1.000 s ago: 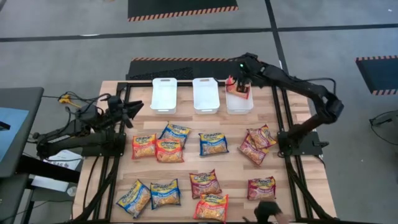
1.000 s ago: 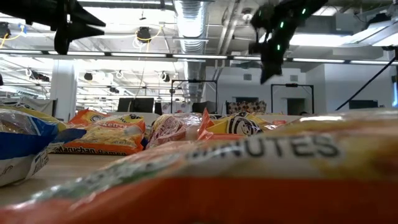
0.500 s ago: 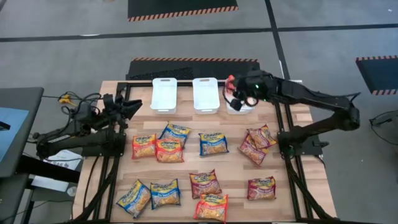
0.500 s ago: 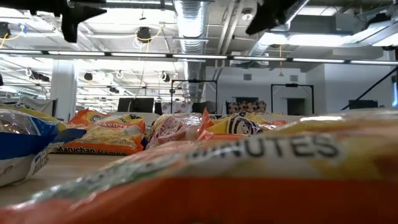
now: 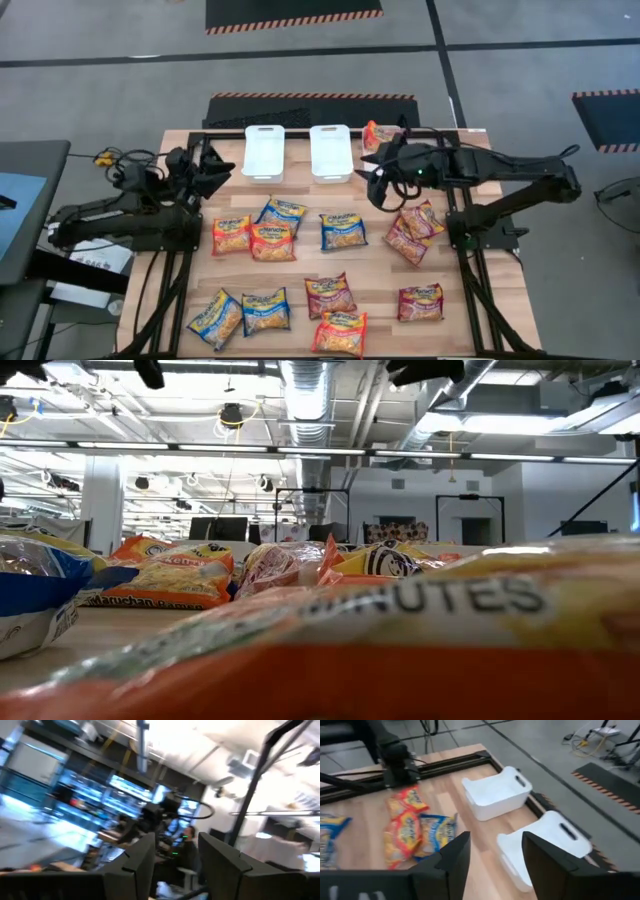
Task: Sort Maruchan noodles
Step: Put the bottom blue noodle pack into the top middle white bin
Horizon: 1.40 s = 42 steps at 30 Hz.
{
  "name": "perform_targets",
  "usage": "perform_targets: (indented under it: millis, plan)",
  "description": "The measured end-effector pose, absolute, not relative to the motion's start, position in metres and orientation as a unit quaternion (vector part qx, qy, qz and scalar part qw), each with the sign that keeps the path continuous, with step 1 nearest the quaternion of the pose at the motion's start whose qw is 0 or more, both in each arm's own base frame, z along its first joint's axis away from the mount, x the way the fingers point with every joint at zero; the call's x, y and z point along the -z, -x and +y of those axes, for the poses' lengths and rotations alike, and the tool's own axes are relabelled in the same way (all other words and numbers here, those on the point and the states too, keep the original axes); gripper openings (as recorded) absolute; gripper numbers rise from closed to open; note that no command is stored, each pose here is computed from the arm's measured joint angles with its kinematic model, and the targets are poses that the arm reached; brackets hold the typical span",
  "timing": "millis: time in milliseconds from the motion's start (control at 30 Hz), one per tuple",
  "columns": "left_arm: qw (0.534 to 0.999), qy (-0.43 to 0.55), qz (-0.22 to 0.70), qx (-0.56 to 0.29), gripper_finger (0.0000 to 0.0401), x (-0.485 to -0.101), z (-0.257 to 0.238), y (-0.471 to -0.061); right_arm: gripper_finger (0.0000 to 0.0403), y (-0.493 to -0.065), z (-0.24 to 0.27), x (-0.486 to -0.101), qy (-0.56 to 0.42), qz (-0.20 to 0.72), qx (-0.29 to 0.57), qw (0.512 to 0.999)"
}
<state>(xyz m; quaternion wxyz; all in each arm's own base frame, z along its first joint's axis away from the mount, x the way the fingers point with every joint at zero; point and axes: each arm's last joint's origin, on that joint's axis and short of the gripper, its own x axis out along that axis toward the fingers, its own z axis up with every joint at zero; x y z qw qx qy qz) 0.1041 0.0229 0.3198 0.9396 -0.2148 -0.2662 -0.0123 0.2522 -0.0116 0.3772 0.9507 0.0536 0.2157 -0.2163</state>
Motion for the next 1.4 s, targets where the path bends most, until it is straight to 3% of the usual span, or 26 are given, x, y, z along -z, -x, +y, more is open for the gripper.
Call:
perform_targets:
  millis: [233,467,600,800,1100,1400]
  plan:
    - [0.955,0.206,-0.195,0.085,0.0144,-0.367,0.020,-0.112,0.0220,-0.253,0.007,-0.377,-0.073,0.216,0.162,0.960]
    - [0.964,0.247,0.074,0.068,0.0144,-0.384,0.018,-0.124,0.0216,-0.257,0.024,-0.375,-0.085,0.217,0.134,0.963]
    - [0.934,0.279,0.209,0.076,0.0144,-0.367,0.010,-0.133,0.0215,-0.259,0.030,-0.372,-0.080,0.226,0.124,0.963]
    - [0.892,0.295,0.324,0.111,0.0144,-0.334,-0.009,-0.152,0.0215,-0.268,0.033,-0.364,-0.075,0.241,0.123,0.960]
    - [0.820,0.319,0.458,0.124,0.0144,-0.282,-0.044,-0.188,0.0215,-0.279,0.032,-0.348,-0.067,0.278,0.127,0.950]
    - [0.782,0.303,0.525,0.146,0.0144,-0.243,-0.087,-0.221,0.0215,-0.281,0.034,-0.345,-0.071,0.289,0.108,0.949]
